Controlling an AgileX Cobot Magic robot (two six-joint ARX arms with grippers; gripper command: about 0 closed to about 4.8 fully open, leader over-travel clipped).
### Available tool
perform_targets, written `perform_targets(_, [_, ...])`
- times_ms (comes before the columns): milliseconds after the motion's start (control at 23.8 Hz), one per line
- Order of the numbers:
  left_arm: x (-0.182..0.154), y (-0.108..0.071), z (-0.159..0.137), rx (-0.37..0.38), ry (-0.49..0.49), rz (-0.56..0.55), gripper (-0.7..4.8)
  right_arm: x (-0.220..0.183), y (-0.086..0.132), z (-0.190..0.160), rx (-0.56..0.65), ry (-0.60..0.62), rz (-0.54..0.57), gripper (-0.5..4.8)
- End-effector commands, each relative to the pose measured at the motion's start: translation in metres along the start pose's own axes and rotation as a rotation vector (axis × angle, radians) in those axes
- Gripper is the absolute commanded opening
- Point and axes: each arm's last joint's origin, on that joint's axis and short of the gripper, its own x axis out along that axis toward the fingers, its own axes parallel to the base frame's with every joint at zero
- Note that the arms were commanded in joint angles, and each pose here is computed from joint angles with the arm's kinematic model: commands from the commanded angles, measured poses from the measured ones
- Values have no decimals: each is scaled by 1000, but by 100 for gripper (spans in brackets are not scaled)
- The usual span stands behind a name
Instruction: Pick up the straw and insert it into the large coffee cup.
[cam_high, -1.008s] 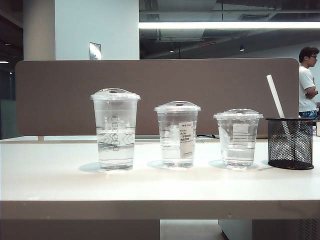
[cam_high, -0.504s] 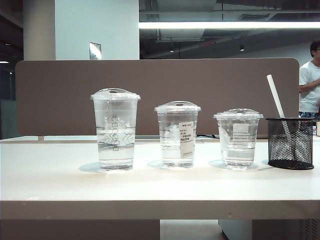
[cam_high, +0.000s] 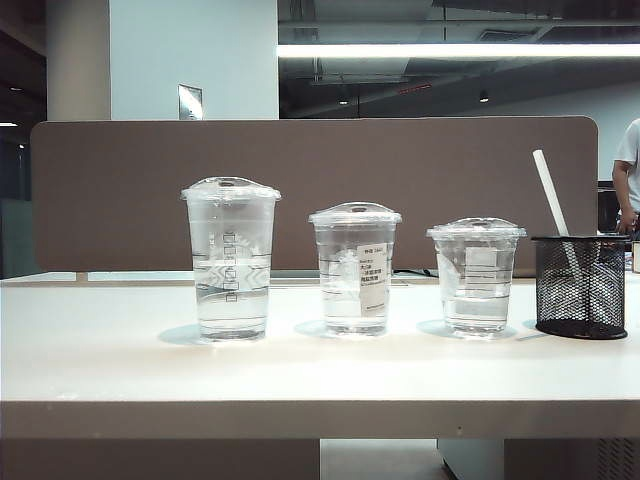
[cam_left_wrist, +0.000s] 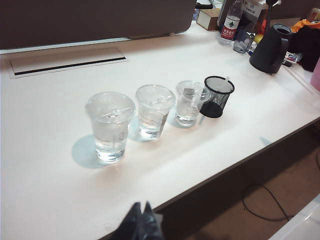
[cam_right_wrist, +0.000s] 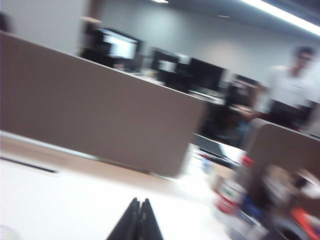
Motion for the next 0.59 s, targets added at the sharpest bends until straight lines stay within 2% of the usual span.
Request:
perform_targets(42, [-1, 0, 2, 5, -12, -7, -4, 31, 3, 5, -5, -7, 115, 79])
perform_targets(126, [-1, 0, 2, 5, -11, -7, -4, 48, 7, 0, 1, -5, 134, 114])
perform_targets(252, [-1, 0, 2, 5, -12, -6, -4, 74, 14, -13, 5, 38, 183, 118])
perform_targets(462, [-1, 0, 2, 5, -12, -6, -4, 104, 34, -45, 24, 89, 362, 118])
perform_targets(588, [-1, 0, 2, 5, -12, -6, -4, 114, 51, -78, 29, 129, 392, 133])
